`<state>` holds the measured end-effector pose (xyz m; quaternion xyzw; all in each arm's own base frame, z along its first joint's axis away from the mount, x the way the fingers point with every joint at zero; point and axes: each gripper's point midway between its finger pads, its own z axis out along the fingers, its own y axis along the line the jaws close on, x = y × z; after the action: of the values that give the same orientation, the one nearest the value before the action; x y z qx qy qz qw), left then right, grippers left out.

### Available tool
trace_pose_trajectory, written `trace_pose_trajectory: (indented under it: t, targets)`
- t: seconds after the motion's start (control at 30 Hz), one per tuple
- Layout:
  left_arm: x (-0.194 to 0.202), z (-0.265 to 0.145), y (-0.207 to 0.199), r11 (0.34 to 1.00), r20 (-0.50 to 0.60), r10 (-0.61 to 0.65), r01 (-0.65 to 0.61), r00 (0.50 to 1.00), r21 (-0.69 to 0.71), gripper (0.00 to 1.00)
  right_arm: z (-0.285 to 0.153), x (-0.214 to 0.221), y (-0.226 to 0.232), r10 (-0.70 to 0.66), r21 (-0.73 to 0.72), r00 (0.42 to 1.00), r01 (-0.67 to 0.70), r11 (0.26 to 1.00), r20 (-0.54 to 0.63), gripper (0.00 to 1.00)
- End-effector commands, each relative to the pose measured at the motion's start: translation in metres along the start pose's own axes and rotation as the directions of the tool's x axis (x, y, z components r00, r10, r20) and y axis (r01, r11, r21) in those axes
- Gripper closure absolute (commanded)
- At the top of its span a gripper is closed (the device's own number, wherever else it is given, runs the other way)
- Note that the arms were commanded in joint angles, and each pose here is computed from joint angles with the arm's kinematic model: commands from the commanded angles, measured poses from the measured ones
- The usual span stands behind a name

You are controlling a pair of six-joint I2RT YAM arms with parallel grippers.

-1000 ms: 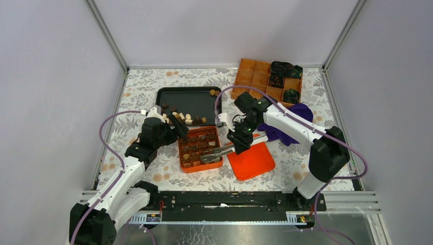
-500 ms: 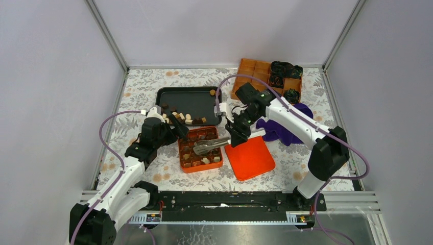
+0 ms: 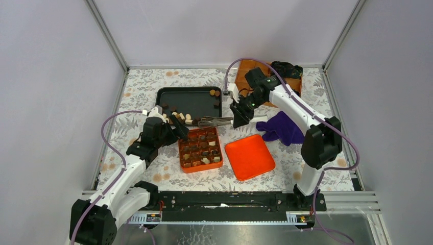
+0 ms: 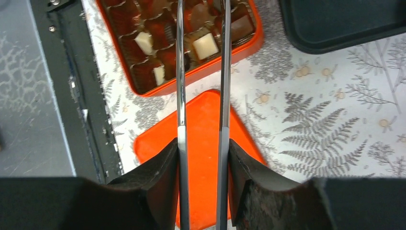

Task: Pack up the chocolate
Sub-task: Pick up the fake chocolate from the plate.

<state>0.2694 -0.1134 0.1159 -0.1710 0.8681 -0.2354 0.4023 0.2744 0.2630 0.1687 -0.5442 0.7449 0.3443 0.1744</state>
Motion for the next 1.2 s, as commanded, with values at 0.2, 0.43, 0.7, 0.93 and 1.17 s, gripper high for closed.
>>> trace_pose_trajectory:
  t: [0.2,0.43,0.7,0.93,1.17]
  targets:
    - [-0.018,0.006,-0.014,0.999,0.047,0.015,-0.017,0.999,0.045,0.11,0.007,-0.027,-0.062,-0.025,0.170,1.000,0.023,0.985,0.006,0.57]
    - [-0.013,0.013,-0.012,0.999,0.025,0.017,-0.018,1.000,0.043,0.12,0.017,-0.015,-0.095,-0.023,0.249,0.998,0.038,0.968,-0.064,0.58]
    - [-0.009,0.019,-0.006,0.999,0.005,0.037,-0.038,0.999,0.023,0.13,0.024,-0.008,-0.111,-0.043,0.276,0.994,0.069,0.959,-0.102,0.57]
    - [-0.010,0.022,-0.004,0.999,0.001,0.051,-0.051,0.999,0.014,0.15,0.028,-0.010,-0.116,-0.046,0.272,0.994,0.073,0.959,-0.103,0.57]
    - [-0.010,0.024,-0.003,0.998,-0.006,0.054,-0.054,0.999,0.012,0.17,0.033,-0.014,-0.121,-0.045,0.261,0.994,0.071,0.963,-0.103,0.57]
